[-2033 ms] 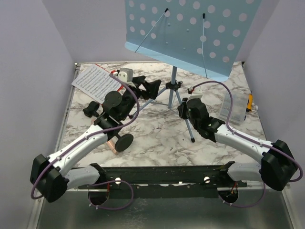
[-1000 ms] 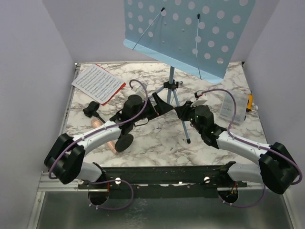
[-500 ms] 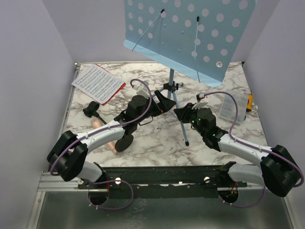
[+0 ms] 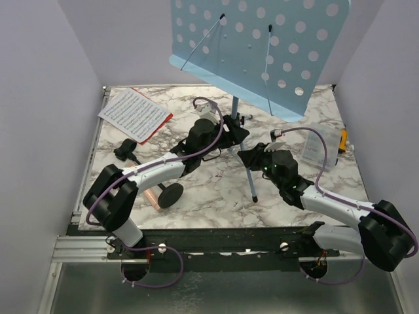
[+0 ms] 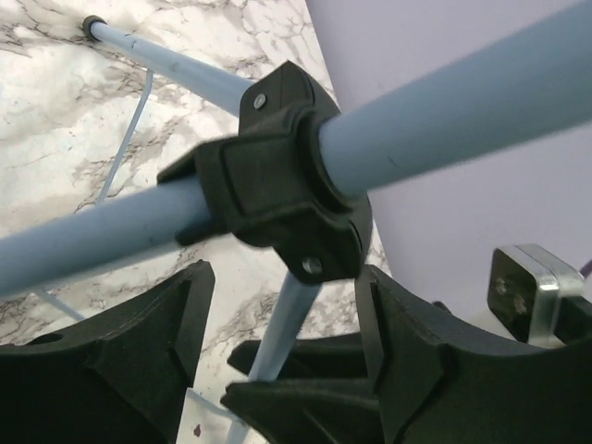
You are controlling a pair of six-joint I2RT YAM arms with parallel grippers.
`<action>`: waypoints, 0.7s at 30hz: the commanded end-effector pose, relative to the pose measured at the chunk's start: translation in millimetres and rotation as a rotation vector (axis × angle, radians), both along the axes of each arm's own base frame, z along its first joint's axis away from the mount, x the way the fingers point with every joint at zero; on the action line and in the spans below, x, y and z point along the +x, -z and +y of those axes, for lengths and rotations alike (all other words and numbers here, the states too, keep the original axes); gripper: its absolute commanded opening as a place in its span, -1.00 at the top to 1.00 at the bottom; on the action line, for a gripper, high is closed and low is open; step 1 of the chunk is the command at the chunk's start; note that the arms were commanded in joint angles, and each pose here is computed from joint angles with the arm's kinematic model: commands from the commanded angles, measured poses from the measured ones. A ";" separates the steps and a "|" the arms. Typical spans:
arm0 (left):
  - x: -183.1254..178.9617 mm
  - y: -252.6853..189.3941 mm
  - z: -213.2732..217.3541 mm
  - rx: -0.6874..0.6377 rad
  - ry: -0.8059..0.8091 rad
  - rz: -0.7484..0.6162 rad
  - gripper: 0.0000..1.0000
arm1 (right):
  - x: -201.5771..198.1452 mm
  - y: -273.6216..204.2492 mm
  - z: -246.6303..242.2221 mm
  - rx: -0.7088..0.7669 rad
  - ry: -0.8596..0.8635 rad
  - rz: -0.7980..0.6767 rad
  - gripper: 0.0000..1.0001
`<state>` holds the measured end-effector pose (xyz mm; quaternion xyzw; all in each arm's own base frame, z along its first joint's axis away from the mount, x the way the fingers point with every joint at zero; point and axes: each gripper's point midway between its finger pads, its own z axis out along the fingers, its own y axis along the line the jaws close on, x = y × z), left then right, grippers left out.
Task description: Set up the instrument practice props
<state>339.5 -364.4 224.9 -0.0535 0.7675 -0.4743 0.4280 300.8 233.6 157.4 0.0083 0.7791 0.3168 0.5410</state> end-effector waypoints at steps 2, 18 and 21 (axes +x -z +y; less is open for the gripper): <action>16.7 13.2 -23.2 0.115 0.064 -0.037 -0.32 | -54.4 102.8 -11.4 -0.114 -0.052 0.361 0.99; 18.5 60.4 -36.0 0.107 0.318 0.172 0.66 | -79.1 119.6 13.5 0.036 -0.183 0.435 0.99; 8.1 66.1 -31.4 0.109 0.356 0.202 0.76 | -77.5 118.9 16.0 0.074 -0.171 0.441 0.99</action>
